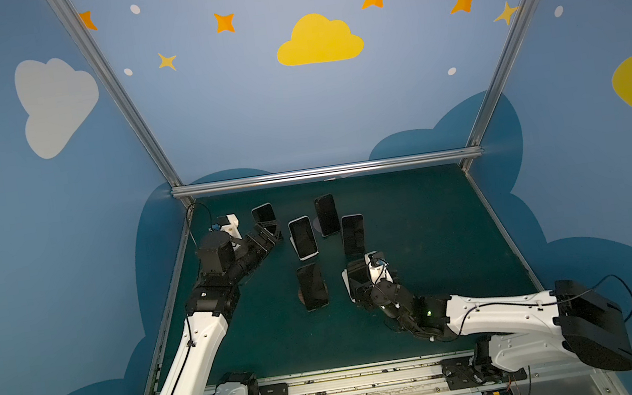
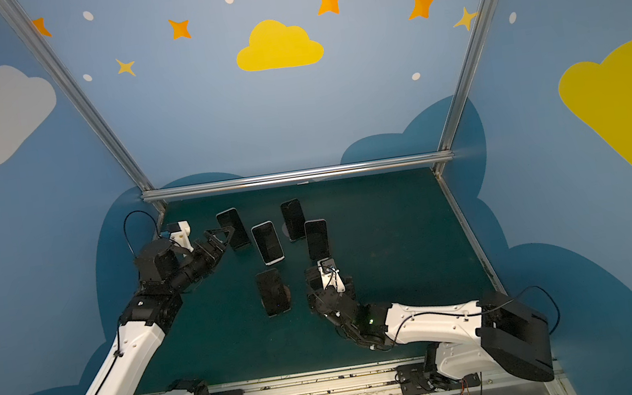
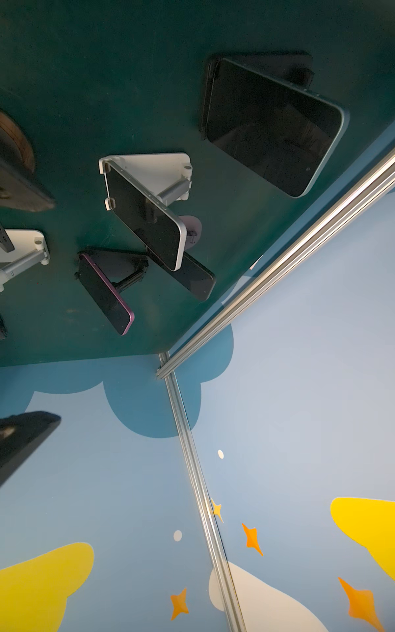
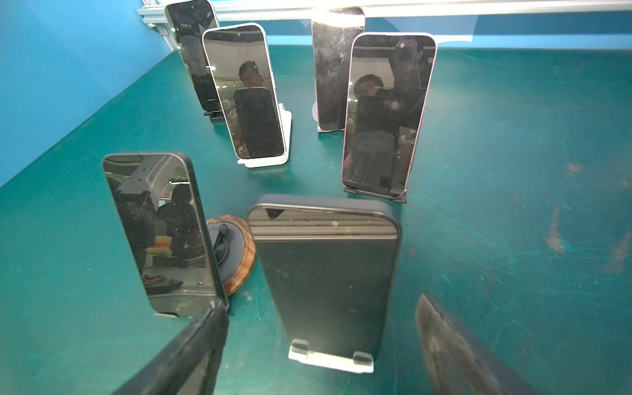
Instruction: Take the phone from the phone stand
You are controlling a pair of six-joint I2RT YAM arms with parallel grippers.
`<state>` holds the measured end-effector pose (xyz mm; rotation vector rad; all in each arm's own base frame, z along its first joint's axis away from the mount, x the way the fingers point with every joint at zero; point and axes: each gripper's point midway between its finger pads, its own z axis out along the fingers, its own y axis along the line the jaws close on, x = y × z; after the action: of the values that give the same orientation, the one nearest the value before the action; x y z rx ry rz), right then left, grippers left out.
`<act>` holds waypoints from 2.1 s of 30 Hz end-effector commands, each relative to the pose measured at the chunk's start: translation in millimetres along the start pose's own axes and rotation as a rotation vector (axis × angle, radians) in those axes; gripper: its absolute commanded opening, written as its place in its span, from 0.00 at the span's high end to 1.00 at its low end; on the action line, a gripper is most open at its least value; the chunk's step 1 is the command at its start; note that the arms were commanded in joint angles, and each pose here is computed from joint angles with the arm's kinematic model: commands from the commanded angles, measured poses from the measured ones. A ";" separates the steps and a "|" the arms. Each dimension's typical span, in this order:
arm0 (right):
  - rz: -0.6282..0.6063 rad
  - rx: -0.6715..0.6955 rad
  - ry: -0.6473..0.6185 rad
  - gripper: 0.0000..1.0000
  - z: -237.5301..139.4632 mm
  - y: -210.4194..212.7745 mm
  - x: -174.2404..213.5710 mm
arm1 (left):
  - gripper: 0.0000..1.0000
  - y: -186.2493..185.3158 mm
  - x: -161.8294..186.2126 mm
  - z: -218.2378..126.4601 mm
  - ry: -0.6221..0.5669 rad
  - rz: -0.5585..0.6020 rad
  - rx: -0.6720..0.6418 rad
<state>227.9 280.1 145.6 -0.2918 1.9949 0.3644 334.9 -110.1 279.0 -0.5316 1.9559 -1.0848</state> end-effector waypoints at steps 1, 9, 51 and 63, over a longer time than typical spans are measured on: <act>0.014 0.035 -0.058 0.13 3.1 -2.9 -15.9 | 0.09 -6.3 0.0 -0.3 -0.001 0.025 0.030; 0.019 0.004 -0.051 0.13 14.8 2.0 -18.1 | 0.09 -4.6 -0.7 0.1 -0.008 0.025 0.024; 0.041 0.028 -0.062 0.26 38.7 2.0 -18.9 | 0.09 -2.7 -0.7 0.1 -0.009 0.031 0.015; 0.016 -0.002 -0.086 0.33 27.0 6.8 -30.2 | 0.10 -3.7 -0.4 0.9 -0.004 0.031 0.020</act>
<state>260.2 294.9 135.9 -0.2834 1.9699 0.3437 335.7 -109.8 280.5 -0.5259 1.9486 -1.0811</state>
